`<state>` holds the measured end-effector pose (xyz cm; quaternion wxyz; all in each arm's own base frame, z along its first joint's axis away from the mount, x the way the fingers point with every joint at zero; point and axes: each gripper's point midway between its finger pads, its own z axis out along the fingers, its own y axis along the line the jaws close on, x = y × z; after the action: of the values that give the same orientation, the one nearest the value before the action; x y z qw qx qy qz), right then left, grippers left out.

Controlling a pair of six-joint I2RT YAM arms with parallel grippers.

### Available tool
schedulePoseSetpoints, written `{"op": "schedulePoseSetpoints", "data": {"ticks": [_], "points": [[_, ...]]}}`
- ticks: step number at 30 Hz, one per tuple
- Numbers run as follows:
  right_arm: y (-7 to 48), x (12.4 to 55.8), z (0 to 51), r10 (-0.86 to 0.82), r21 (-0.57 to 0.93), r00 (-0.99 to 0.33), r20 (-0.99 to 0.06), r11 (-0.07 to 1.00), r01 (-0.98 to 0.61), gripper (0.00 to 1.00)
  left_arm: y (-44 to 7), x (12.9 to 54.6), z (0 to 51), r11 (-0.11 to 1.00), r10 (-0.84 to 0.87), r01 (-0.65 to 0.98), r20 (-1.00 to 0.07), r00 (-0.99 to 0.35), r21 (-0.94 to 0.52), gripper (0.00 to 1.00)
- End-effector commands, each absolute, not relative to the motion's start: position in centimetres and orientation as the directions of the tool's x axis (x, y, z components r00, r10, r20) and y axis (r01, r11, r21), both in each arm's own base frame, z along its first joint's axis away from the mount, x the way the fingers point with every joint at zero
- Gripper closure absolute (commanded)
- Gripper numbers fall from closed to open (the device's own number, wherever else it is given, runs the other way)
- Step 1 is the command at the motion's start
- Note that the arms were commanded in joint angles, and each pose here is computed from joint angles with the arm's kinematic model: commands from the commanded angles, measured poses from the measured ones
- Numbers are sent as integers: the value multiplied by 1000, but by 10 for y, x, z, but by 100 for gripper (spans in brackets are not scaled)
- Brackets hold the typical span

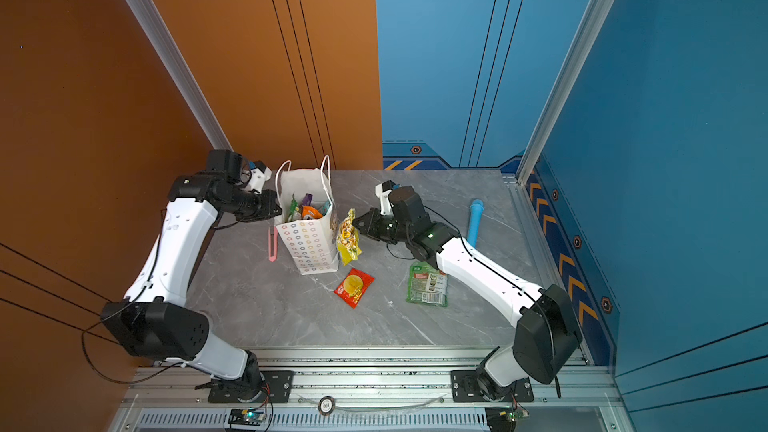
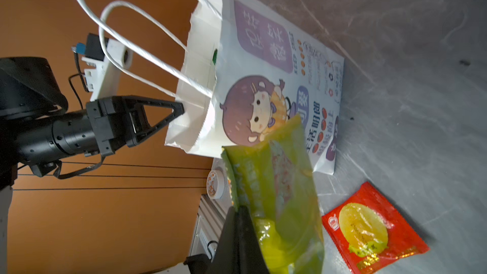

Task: Place the snacks into the paper bag
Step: 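Lift the yellow packet and carry it over the bag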

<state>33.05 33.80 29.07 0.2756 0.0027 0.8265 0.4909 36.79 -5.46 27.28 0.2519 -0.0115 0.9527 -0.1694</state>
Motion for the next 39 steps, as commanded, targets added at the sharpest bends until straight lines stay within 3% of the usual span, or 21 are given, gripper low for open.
{"op": "schedulePoseSetpoints", "data": {"ticks": [1,19,39], "points": [[332,348,313,297,779,-798,-524,547,-307,100,-58,367,289,933,-103,99,-520,-848,-346,100],[351,372,430,362,743,-659,-659,449,-496,100,-60,369,287,930,-103,100,-514,-851,-352,100],[381,331,462,295,690,-629,-719,408,-598,100,-60,369,286,931,-102,99,-512,-853,-350,100]]}}
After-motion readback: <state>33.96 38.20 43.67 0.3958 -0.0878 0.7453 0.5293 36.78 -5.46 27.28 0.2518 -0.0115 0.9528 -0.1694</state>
